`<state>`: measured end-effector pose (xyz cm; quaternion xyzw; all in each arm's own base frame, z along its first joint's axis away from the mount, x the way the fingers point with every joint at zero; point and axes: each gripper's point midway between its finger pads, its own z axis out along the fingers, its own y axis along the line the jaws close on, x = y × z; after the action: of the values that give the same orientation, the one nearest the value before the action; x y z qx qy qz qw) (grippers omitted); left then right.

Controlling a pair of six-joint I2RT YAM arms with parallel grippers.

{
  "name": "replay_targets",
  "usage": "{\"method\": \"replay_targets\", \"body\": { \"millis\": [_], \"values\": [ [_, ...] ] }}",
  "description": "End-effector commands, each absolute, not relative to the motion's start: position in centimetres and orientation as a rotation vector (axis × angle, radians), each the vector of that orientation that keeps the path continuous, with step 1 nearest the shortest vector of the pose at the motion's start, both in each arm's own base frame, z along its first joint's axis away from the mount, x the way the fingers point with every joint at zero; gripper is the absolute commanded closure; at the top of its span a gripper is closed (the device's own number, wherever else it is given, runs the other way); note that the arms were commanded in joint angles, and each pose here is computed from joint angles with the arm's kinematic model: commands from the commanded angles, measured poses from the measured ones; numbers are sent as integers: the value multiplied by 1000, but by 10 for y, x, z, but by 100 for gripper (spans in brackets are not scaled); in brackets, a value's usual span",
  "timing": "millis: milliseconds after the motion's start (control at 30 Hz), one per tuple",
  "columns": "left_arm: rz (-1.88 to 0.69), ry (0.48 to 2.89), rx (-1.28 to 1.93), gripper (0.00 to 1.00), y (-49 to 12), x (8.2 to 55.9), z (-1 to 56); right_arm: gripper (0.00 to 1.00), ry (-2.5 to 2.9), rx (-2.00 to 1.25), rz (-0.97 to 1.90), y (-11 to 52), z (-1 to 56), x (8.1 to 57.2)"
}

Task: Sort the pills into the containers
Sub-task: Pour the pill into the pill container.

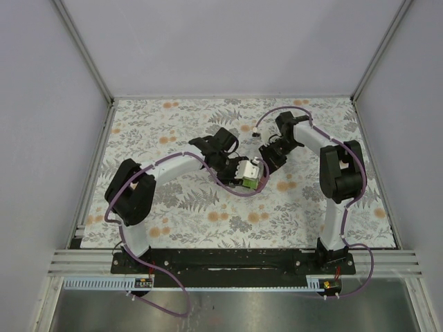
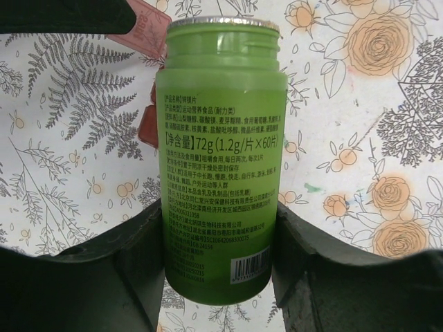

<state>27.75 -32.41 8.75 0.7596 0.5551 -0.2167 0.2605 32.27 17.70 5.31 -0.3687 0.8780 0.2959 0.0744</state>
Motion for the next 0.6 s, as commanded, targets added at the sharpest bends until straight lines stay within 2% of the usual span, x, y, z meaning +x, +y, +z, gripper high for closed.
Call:
{"method": "replay_targets", "body": {
  "millis": [0,567],
  "values": [
    [-507,1421,2059,100,-338,297,102,94,2585,-1138,898,185,67,318],
    [-357,1493,2064,100,-341,307,76,94,2578,-1138,881,185,71,315]
  ]
}}
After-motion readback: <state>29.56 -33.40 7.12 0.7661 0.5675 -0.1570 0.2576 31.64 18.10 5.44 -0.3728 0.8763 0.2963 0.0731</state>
